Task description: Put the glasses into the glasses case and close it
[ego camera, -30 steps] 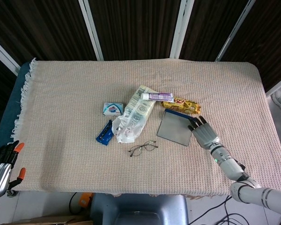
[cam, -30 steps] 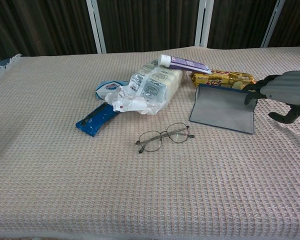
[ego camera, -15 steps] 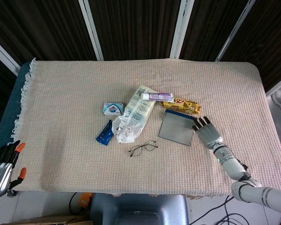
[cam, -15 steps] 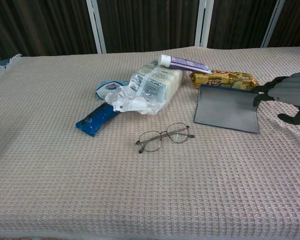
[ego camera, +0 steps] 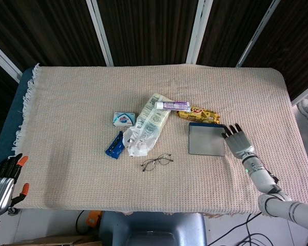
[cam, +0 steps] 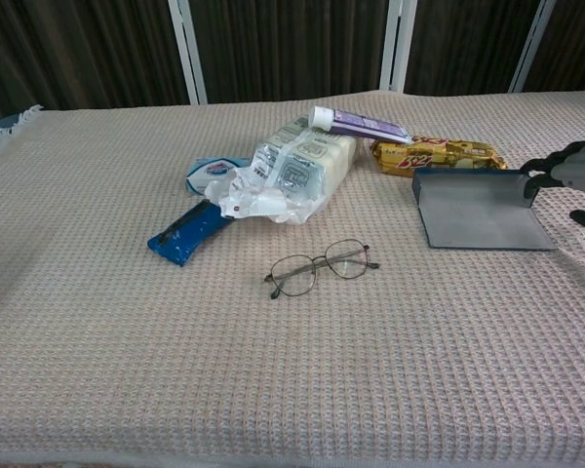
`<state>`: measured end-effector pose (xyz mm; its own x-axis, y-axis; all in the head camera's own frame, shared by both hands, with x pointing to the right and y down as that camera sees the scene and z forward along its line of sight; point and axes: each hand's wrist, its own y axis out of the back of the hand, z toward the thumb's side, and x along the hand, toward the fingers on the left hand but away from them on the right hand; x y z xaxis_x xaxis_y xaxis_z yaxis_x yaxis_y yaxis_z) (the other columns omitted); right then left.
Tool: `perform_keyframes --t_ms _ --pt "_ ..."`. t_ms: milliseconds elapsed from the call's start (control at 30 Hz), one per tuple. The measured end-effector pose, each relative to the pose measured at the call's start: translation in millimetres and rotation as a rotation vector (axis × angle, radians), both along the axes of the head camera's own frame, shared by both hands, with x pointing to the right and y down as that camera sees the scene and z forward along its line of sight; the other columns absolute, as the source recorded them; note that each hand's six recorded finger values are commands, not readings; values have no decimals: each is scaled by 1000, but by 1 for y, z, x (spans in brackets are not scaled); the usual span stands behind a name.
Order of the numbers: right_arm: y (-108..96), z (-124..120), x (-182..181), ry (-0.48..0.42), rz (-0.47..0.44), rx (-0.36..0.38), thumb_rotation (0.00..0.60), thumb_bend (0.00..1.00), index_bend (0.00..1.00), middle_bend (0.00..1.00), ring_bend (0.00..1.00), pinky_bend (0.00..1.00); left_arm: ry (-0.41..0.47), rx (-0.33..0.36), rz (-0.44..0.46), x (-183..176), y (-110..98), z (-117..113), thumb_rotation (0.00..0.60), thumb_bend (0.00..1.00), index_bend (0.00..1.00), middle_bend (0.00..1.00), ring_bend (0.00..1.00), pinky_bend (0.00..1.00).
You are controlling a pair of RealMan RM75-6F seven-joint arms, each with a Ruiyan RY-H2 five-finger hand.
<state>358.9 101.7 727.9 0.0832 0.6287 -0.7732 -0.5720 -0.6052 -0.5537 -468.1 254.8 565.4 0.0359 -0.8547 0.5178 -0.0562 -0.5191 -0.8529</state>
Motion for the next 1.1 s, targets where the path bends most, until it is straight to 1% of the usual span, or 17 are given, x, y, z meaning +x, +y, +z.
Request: perform_keyframes --t_ms 133,333,467,533,700,733,833,933,1033,1100 --pt "-5 7 6 13 18 -1 600 703 300 0 0 0 -7 -14 2 1 0 4 600 447 0 0 0 70" --pt "-27 17 17 66 40 33 600 702 296 0 0 0 -17 -23 -2 2 -2 8 600 446 0 0 0 71" --pt "-38 19 15 67 69 48 600 703 293 0 0 0 -17 -24 -6 1 -3 8 600 445 0 0 0 71" --pt "-40 18 14 61 76 49 600 703 290 0 0 0 -15 -23 -6 1 -3 8 600 445 0 0 0 72" --pt "-38 14 12 46 69 54 600 698 281 0 0 0 -7 -21 -8 1 -3 6 600 446 0 0 0 73" --pt "-37 12 12 41 67 57 600 678 280 0 0 0 -6 -20 -8 0 -3 6 600 446 0 0 0 74" --pt "-33 3 13 21 59 70 600 572 279 0 0 0 2 -16 -7 0 -2 4 600 445 0 0 0 75" --pt "-27 -12 15 -9 43 95 600 498 283 0 0 0 10 -9 -7 1 -2 2 600 445 0 0 0 75" --pt "-19 -29 12 -74 42 119 600 419 294 0 0 0 17 -9 -2 2 -2 1 600 444 0 0 0 75" --pt "-14 -40 4 -140 46 131 600 404 306 0 0 0 24 -10 4 4 -2 1 600 444 0 0 0 75"
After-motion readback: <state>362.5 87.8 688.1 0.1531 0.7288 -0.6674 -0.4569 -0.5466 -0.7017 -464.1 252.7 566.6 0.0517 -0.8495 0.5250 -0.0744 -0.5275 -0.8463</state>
